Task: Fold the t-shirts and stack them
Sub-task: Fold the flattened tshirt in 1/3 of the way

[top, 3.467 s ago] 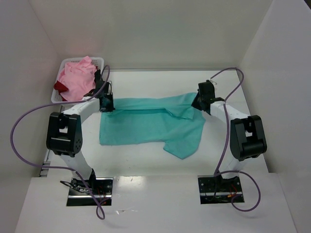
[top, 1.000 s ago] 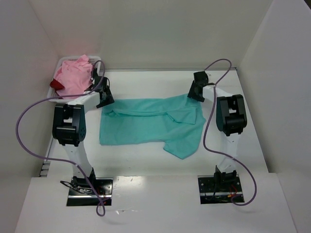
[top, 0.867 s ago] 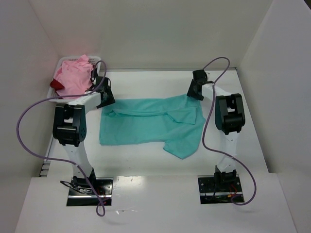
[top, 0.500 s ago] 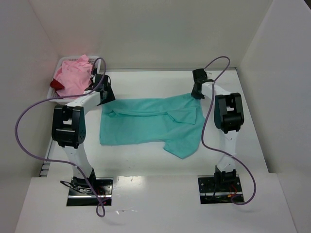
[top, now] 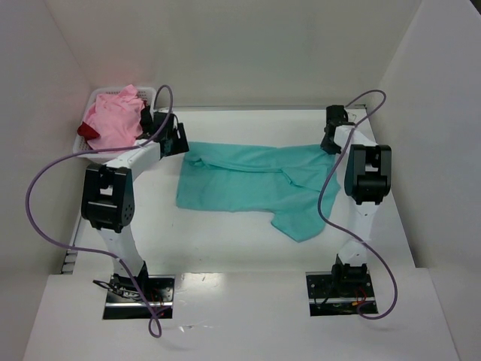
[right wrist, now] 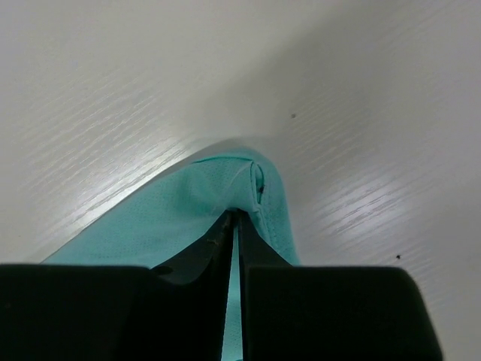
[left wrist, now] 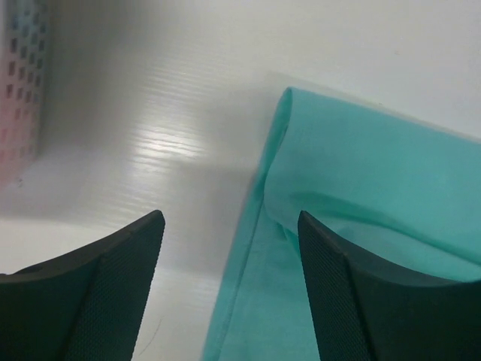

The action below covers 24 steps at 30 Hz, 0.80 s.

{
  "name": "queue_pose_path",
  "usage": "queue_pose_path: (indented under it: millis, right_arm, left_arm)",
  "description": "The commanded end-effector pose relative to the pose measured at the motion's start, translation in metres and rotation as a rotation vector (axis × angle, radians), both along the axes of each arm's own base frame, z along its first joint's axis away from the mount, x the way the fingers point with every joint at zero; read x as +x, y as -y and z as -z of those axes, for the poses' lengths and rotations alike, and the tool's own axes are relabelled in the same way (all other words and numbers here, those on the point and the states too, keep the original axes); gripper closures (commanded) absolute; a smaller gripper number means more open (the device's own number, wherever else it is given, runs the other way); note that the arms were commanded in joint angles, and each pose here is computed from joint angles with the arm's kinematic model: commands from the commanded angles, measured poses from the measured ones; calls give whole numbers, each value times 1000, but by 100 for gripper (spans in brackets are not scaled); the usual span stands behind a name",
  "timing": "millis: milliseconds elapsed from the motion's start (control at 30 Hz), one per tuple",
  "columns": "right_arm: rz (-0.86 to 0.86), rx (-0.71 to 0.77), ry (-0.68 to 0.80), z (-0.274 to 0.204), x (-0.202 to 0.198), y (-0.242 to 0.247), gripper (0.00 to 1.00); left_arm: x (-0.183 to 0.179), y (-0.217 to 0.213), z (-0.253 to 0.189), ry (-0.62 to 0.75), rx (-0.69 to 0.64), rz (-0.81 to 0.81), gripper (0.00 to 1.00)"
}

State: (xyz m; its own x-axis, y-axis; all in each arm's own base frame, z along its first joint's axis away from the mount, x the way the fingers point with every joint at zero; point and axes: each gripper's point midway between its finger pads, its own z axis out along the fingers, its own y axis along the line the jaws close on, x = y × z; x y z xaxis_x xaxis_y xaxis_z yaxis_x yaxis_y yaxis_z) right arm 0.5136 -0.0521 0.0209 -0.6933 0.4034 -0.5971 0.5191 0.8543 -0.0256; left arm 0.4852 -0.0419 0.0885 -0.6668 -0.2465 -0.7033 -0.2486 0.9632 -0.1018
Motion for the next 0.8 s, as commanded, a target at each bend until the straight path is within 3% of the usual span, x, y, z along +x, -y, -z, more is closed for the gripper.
queue_pose_path:
  millis: [0,200,367,533,600,667,767]
  right_arm:
    - [-73,22,94,-34,18,-12,88]
    - [-195,88,179,-64,25,-44,76]
    - [-178,125,220,-99,16,-49,62]
    - [-109,70,143,-88,-23,-41,62]
    - [-84,61,91,-73,-39,-37,68]
    - [-59,43,50,-60,-51,-32,80]
    - [-40,33,1,-42,-57,-29,86]
  left_arm:
    - [21,21,-39,126,-47,105,19]
    - [33,50,-30,121,-124,213,19]
    - [30,68,-14,83,-135,265,19]
    - [20,73,1,29,-122,301,21]
    - [9,76,5,-3,-121,310,23]
    - [-1,79,12,-29,-113,326,24]
    - [-14,75,15,-57,-104,317,26]
